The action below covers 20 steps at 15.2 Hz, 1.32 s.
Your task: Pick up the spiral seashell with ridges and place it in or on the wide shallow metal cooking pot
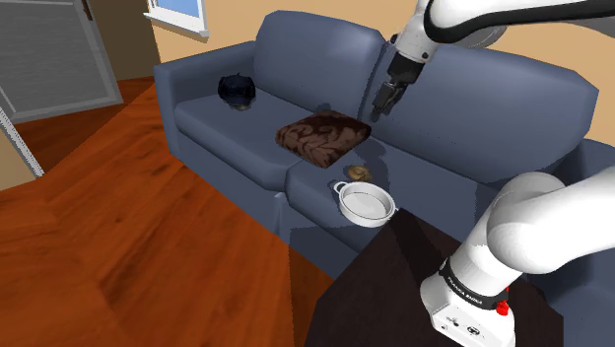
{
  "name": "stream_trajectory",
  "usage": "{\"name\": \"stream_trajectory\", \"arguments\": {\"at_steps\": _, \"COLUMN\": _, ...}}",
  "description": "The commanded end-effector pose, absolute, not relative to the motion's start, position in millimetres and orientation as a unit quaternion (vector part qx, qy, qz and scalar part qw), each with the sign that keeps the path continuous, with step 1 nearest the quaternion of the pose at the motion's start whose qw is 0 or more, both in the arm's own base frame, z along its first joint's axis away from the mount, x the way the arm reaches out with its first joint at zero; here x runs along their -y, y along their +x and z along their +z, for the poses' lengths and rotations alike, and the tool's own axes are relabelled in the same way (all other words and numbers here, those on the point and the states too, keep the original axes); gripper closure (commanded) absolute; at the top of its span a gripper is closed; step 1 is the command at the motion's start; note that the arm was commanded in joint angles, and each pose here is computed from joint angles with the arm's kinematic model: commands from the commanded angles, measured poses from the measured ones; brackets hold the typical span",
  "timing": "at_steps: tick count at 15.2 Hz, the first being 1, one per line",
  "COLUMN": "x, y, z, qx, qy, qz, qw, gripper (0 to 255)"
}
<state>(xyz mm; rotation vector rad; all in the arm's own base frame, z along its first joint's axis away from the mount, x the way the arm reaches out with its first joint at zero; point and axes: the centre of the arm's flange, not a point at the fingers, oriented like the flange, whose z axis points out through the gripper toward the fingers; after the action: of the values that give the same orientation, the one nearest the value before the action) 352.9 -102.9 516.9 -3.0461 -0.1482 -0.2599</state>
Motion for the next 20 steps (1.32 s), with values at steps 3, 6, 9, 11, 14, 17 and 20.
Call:
{"name": "stream_trajectory", "arguments": {"at_steps": 3, "x": 141, "y": 364, "z": 481, "qx": 0.058, "qy": -0.994, "qz": -0.083, "qw": 0.051, "gripper": 0}}
{"name": "stream_trajectory", "arguments": {"at_steps": 6, "x": 168, "y": 372, "z": 451, "qx": 0.065, "qy": -0.993, "qz": -0.081, "qw": 0.059, "gripper": 0}}
{"name": "stream_trajectory", "arguments": {"at_steps": 9, "x": 195, "y": 381, "z": 420, "qx": 0.071, "qy": -0.992, "qz": -0.079, "qw": 0.067, "gripper": 0}}
{"name": "stream_trajectory", "arguments": {"at_steps": 11, "x": 213, "y": 387, "z": 400, "qx": 0.076, "qy": -0.991, "qz": -0.078, "qw": 0.072, "gripper": 0}}
{"name": "stream_trajectory", "arguments": {"at_steps": 14, "x": 239, "y": 395, "z": 368, "qx": 0.082, "qy": -0.990, "qz": -0.076, "qw": 0.080, "gripper": 0}}
{"name": "stream_trajectory", "arguments": {"at_steps": 17, "x": 265, "y": 404, "z": 337, "qx": 0.089, "qy": -0.989, "qz": -0.074, "qw": 0.088, "gripper": 0}}
{"name": "stream_trajectory", "arguments": {"at_steps": 20, "x": 289, "y": 414, "z": 305, "qx": 0.095, "qy": -0.988, "qz": -0.072, "qw": 0.096, "gripper": 0}}
